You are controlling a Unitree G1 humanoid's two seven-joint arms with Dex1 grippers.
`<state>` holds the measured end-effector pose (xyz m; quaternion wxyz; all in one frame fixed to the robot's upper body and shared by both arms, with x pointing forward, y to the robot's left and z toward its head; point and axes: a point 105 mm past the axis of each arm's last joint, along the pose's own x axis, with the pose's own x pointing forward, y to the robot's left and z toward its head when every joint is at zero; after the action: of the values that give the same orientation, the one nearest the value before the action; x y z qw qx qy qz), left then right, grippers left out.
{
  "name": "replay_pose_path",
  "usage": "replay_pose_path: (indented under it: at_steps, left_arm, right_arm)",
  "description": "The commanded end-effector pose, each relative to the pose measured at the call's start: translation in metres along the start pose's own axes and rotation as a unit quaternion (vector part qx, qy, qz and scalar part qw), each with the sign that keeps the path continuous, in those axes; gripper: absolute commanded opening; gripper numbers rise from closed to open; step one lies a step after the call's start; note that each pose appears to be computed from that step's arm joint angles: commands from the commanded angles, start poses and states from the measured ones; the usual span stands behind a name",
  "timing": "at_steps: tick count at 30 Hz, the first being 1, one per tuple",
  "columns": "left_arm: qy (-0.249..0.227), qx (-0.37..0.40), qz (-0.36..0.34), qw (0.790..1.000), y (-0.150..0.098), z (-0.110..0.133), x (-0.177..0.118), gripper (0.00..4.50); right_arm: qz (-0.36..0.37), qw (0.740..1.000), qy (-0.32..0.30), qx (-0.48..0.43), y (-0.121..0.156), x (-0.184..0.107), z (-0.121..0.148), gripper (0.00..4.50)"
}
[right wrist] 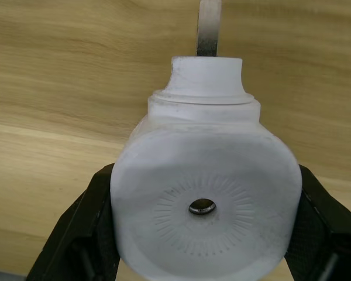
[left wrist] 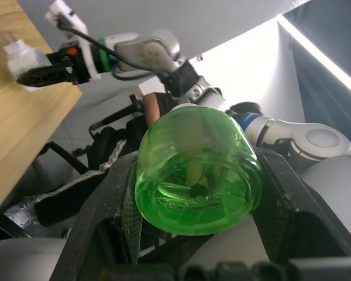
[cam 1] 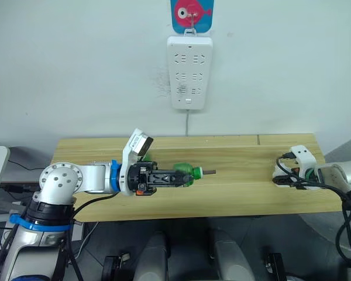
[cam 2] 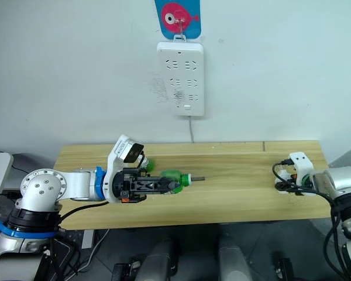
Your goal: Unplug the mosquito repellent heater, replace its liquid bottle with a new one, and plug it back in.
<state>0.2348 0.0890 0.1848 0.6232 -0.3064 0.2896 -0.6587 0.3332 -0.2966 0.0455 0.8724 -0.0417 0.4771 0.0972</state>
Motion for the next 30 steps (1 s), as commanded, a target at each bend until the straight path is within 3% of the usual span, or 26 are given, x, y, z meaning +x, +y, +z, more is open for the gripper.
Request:
replay_pose_path:
  at_steps: [1, 17, 21, 25, 30]
  left_arm:
    - [0.0, 0.018, -0.015, 1.0, -0.011, 0.001, 0.0, 2.27]
    - [0.006, 0.018, -0.021, 1.0, -0.014, -0.001, 0.002, 2.27]
    - [0.008, 0.019, -0.023, 1.0, -0.014, -0.001, 0.002, 2.27]
    - [0.009, 0.018, -0.024, 1.0, -0.014, -0.001, 0.002, 2.27]
    - [0.001, 0.022, -0.023, 0.999, -0.012, -0.002, 0.002, 2.27]
  right_arm:
    - [-0.011, 1.0, -0.006, 0.01, -0.01, -0.002, 0.007, 3.01]
    - [-0.027, 1.0, 0.011, 0.002, -0.033, 0.0, -0.001, 3.01]
    - [-0.023, 1.0, 0.006, 0.0, -0.034, -0.002, 0.002, 4.44]
    - [-0.028, 1.0, -0.003, -0.008, -0.038, -0.01, 0.008, 4.44]
    - [-0.028, 0.996, -0.031, -0.08, -0.039, -0.044, 0.03, 4.44]
